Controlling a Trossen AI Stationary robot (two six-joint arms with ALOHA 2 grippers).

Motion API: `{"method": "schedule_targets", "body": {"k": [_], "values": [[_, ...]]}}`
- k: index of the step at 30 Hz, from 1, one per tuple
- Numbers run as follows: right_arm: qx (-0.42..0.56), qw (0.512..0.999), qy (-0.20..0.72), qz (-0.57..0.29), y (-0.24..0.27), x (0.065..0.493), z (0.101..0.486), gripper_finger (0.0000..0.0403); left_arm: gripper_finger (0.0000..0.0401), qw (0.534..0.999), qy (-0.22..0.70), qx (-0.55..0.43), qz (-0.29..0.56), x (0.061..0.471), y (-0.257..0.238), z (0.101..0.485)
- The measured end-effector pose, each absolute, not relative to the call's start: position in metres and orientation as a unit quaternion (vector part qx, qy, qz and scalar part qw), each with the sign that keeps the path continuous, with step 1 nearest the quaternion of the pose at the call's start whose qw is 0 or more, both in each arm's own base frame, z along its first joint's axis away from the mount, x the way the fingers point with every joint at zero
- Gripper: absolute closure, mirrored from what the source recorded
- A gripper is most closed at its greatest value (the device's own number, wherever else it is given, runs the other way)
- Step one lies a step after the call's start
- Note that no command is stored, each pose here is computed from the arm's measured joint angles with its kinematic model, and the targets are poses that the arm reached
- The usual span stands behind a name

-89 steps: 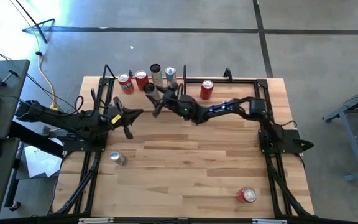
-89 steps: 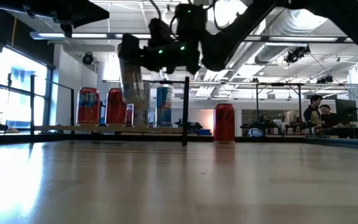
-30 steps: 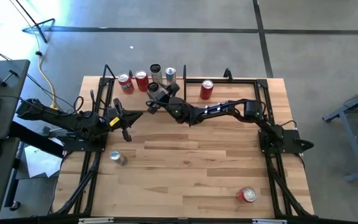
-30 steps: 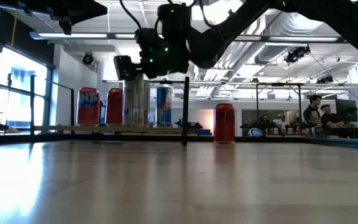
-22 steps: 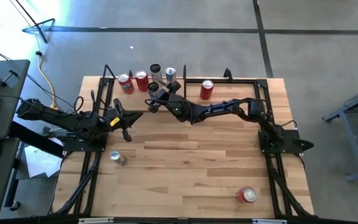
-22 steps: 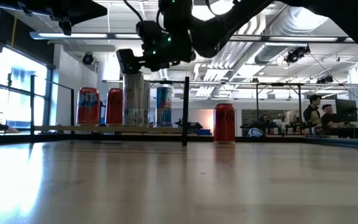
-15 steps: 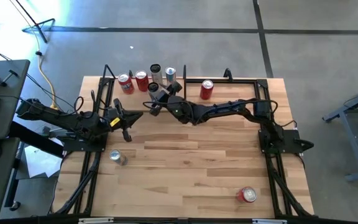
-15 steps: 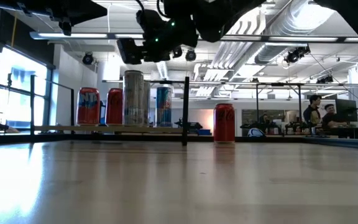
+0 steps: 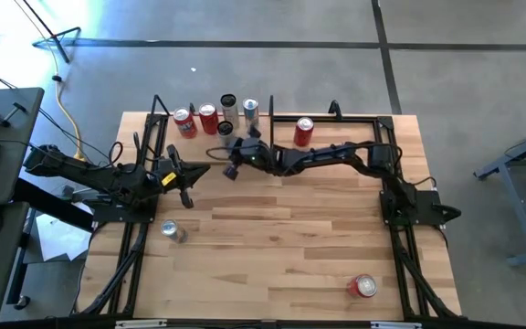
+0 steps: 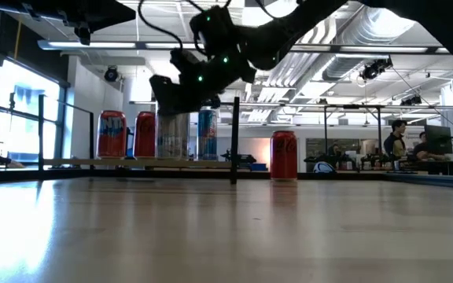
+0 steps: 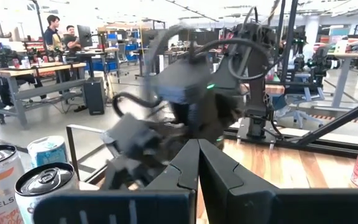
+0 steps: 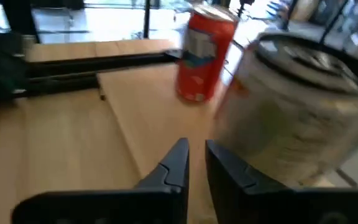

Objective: Place canned beverage on shelf
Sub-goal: Put the white-yellow soda can on the shelf aligned with the other white-yellow soda can

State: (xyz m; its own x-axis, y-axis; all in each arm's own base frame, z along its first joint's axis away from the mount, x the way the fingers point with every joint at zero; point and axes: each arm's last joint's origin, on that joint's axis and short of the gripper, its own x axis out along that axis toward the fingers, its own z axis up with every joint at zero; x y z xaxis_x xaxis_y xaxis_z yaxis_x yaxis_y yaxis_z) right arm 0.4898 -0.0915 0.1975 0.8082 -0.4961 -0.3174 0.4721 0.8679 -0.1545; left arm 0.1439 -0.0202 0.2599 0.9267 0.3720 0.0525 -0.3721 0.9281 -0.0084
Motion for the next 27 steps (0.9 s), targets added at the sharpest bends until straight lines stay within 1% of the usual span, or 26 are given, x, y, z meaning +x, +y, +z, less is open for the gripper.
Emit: {"method": "schedule_targets", "body": {"k": [4, 6, 10, 16, 24, 27], "values": [[-0.011, 0.945, 0.181, -0.273, -0.105, 0.488, 0.189, 0.0393, 0.0401, 0.982, -0.027, 0.001, 0.189, 0.144, -0.02, 0.26], [-0.009, 0.939, 0.181, -0.292, -0.107, 0.487, 0.189, 0.0399, 0.0401, 0.982, -0.026, 0.001, 0.19, 0.144, -0.02, 0.26], [-0.019, 0.929, 0.178, -0.324, -0.107, 0.487, 0.19, 0.0396, 0.0401, 0.982, -0.026, 0.004, 0.19, 0.144, -0.02, 0.26], [-0.033, 0.928, 0.186, -0.322, -0.106, 0.486, 0.19, 0.0401, 0.0401, 0.982, -0.026, 0.004, 0.189, 0.144, -0.02, 0.26], [-0.052, 0.909, 0.254, -0.326, -0.103, 0.471, 0.208, 0.0402, 0.0401, 0.982, -0.025, 0.005, 0.19, 0.144, -0.02, 0.26], [-0.048, 0.907, 0.246, -0.338, -0.107, 0.47, 0.211, 0.0403, 0.0401, 0.982, -0.025, 0.005, 0.19, 0.144, -0.02, 0.26]]}}
